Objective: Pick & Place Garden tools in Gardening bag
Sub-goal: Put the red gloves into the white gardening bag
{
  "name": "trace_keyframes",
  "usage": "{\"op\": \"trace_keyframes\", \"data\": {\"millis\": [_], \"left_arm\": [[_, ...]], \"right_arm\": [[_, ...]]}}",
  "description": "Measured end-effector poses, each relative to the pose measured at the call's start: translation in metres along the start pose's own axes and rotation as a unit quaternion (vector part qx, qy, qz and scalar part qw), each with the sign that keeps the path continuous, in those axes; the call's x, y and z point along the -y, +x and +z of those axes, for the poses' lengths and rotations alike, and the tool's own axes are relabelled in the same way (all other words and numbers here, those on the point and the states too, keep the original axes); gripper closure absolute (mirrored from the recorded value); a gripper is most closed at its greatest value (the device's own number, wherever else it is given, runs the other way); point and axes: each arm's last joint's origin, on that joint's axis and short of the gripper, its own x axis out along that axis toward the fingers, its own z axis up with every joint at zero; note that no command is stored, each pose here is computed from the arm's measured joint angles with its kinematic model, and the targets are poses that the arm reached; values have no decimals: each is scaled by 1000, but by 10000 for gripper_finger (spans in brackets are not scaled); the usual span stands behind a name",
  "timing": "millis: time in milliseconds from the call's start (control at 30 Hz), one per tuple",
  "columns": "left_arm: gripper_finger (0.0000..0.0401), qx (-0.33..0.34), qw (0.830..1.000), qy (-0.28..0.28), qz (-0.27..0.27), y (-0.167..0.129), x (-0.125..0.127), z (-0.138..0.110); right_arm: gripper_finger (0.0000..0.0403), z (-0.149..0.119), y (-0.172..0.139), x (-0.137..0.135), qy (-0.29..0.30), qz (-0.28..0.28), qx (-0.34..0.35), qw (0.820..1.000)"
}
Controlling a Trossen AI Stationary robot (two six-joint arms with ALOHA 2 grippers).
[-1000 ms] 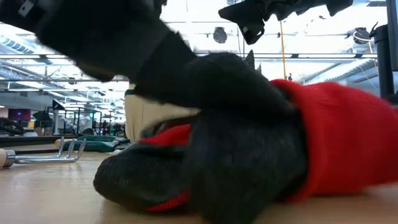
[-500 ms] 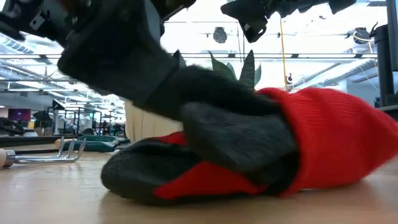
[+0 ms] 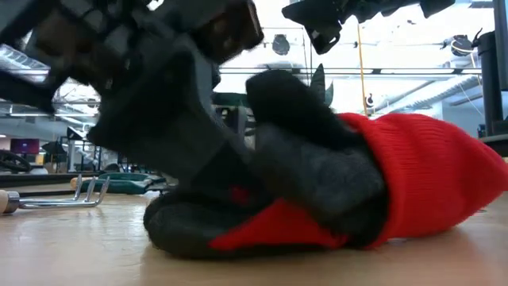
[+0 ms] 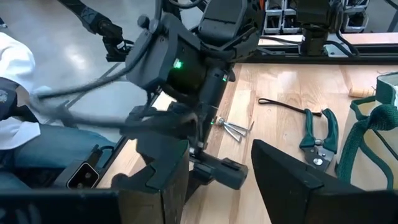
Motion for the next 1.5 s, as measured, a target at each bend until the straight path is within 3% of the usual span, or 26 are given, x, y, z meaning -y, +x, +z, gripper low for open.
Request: {"op": "trace_keyframes", "data": {"millis": [133, 333, 600, 833, 1000, 1233, 1367, 1500], "left_arm": [[252, -13, 1000, -18, 8, 3, -3, -5], [382, -10, 1000, -28, -8, 4, -2, -4], [393, -4, 999, -44, -23, -22, 9, 14], [394, -10, 999, -53, -7, -86, 22, 44], [389, 7, 993, -116, 20, -140, 19, 63], [392, 28, 968, -243, 61, -213, -15, 79], [391, 27, 940, -328, 96, -243, -48, 78], [394, 15, 913, -396, 98, -256, -82, 78]], "right_arm": [[236, 0, 0, 0, 0, 0, -2, 1000], [236, -1, 0, 0, 0, -1, -2, 1000], [236, 0, 0, 0, 5, -2, -1, 1000], [236, 0, 0, 0, 4, -2, -1, 1000], [236, 0, 0, 0, 4, -2, -2, 1000], [236, 0, 0, 0, 2, -2, -1, 1000], [236, 0, 0, 0, 2, -2, -1, 1000], [236, 0, 0, 0, 2, -2, -2, 1000]]}}
